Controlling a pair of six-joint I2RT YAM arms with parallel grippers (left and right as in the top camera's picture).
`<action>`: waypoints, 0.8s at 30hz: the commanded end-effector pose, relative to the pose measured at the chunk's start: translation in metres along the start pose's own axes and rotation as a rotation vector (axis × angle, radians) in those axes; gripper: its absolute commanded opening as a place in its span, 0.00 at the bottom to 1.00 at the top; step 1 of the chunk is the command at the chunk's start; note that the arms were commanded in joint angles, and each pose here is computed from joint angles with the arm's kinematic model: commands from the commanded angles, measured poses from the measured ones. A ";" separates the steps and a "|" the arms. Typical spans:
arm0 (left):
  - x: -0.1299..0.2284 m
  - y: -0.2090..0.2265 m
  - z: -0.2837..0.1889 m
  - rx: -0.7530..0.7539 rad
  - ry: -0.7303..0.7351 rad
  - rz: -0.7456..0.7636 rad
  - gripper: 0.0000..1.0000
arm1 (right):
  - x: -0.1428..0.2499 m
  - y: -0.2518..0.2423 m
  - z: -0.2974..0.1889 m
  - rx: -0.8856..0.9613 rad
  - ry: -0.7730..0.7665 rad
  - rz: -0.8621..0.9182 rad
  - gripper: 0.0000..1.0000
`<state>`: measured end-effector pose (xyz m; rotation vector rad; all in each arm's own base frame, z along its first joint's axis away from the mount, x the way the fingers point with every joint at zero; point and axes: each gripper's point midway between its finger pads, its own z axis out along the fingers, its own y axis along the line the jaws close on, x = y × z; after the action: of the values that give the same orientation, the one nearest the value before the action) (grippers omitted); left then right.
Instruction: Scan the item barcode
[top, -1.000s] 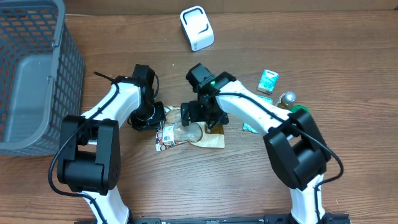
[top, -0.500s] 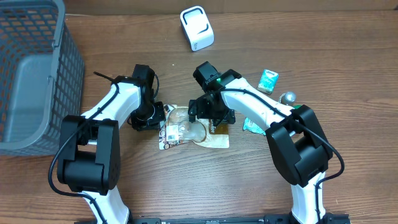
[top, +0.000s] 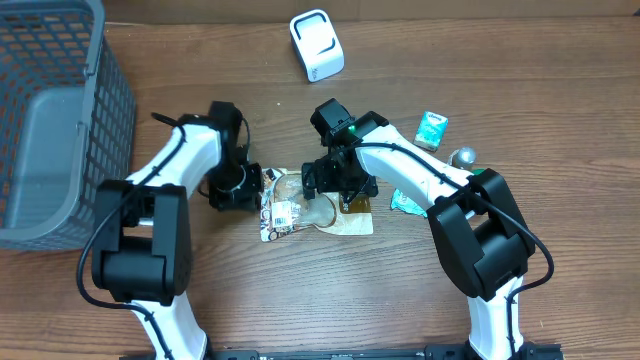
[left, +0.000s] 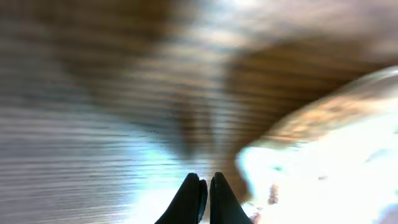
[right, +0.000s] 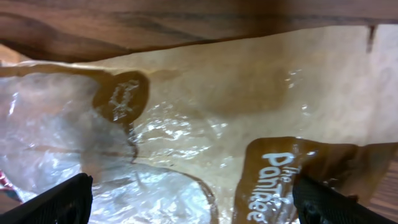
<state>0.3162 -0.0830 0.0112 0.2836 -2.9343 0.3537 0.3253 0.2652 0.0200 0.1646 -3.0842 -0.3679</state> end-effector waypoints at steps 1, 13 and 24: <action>-0.018 -0.037 -0.039 0.230 -0.065 0.096 0.04 | -0.007 0.009 -0.015 -0.051 -0.032 -0.026 1.00; -0.010 -0.041 0.003 0.210 -0.061 0.089 0.04 | -0.008 0.010 -0.015 -0.054 -0.038 -0.029 1.00; -0.007 -0.024 0.028 0.135 -0.083 0.037 0.04 | -0.022 0.009 -0.074 -0.052 -0.141 -0.061 1.00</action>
<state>0.3324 -0.1192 -0.0010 0.2380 -3.0122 0.6486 0.3274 0.2637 0.0436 0.2209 -3.0843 -0.4153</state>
